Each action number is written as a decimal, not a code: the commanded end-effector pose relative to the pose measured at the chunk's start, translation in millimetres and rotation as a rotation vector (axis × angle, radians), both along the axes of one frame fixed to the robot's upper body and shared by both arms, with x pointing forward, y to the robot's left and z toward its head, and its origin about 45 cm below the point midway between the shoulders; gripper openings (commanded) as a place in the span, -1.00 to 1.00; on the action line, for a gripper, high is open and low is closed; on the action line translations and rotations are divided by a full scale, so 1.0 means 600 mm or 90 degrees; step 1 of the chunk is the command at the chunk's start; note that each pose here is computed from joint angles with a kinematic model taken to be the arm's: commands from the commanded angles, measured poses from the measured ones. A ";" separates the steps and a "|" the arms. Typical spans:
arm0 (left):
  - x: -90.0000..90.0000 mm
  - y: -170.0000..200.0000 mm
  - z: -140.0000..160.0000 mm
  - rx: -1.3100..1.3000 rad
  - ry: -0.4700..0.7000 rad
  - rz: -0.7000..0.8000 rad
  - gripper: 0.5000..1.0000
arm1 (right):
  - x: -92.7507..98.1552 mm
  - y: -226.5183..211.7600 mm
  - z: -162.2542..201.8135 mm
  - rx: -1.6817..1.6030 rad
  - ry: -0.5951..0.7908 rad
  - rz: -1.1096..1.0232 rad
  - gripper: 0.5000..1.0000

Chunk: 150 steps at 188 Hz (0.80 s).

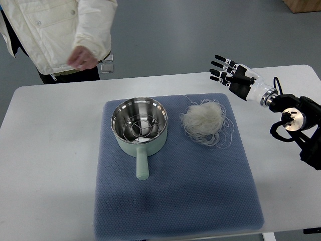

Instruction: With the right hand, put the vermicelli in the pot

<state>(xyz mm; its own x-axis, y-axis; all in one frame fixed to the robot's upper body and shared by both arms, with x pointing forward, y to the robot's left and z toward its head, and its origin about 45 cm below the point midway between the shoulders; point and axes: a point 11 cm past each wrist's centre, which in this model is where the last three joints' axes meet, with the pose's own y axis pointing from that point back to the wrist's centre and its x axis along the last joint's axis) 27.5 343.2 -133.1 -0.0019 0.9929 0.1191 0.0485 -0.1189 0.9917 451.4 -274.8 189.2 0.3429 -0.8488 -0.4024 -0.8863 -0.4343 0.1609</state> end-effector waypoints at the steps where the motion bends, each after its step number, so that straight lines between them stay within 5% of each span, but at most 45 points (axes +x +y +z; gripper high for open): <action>1: 0.000 0.001 0.000 0.000 0.000 0.000 1.00 | -0.001 0.000 -0.001 -0.001 0.001 0.001 0.70; 150: -0.002 0.003 0.000 0.002 0.002 0.001 1.00 | -0.002 0.004 -0.002 -0.032 -0.003 0.016 0.69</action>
